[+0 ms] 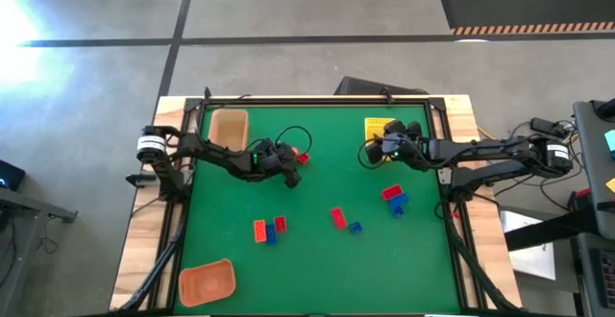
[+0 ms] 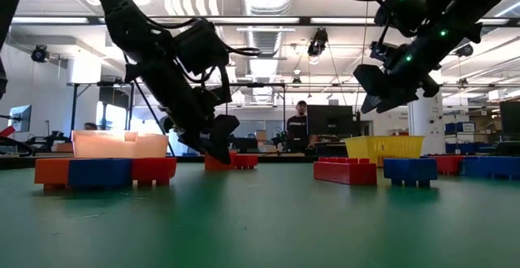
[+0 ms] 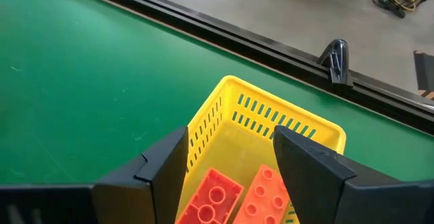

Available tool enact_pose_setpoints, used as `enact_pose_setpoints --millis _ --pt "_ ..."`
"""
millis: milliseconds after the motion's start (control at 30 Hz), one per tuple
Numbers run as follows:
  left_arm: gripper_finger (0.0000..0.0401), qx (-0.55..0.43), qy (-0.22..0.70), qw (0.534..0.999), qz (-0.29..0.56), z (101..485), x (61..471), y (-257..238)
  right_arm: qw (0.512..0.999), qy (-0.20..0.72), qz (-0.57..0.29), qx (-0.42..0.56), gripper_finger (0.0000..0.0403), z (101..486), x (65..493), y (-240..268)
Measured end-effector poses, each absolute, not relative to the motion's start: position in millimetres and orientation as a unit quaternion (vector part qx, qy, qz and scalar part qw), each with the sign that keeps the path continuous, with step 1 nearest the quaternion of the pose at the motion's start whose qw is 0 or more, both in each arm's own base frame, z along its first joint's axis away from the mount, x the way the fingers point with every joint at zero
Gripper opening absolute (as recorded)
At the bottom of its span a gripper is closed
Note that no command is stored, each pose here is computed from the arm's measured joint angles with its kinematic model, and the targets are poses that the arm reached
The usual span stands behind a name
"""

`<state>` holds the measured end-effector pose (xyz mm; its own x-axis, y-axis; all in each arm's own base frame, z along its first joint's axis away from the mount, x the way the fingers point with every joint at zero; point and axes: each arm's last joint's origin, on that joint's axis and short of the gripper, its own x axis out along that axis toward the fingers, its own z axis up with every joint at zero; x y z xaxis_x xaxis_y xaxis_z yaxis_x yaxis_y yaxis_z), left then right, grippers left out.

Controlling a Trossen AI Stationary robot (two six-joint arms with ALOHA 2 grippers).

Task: Sort & place blocks by color
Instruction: Put the orange game piece into the yellow bin

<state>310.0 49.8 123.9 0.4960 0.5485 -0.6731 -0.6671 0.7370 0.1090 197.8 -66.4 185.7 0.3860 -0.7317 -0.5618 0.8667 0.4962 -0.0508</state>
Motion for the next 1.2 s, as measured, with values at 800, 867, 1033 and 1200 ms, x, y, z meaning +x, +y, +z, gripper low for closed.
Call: enact_pose_setpoints --millis 800,867,1033,1200 --pt "0.0077 0.009 0.258 0.909 0.327 178.2 312.4 21.4 0.918 0.292 -0.251 0.095 0.0206 188.9 214.3 -47.2" --pt "0.0077 0.044 0.23 0.934 0.269 191.8 315.4 6.6 0.944 0.27 -0.172 0.079 0.0206 189.7 218.4 -41.1" --pt "0.0077 0.114 0.162 0.973 0.114 210.0 321.0 -29.6 0.986 0.159 -0.031 0.03 0.0205 199.1 225.9 -23.9" --pt "0.0077 0.125 0.113 0.981 0.095 215.6 325.0 -41.2 0.995 0.074 0.061 -0.013 0.0205 209.6 227.8 -3.6"
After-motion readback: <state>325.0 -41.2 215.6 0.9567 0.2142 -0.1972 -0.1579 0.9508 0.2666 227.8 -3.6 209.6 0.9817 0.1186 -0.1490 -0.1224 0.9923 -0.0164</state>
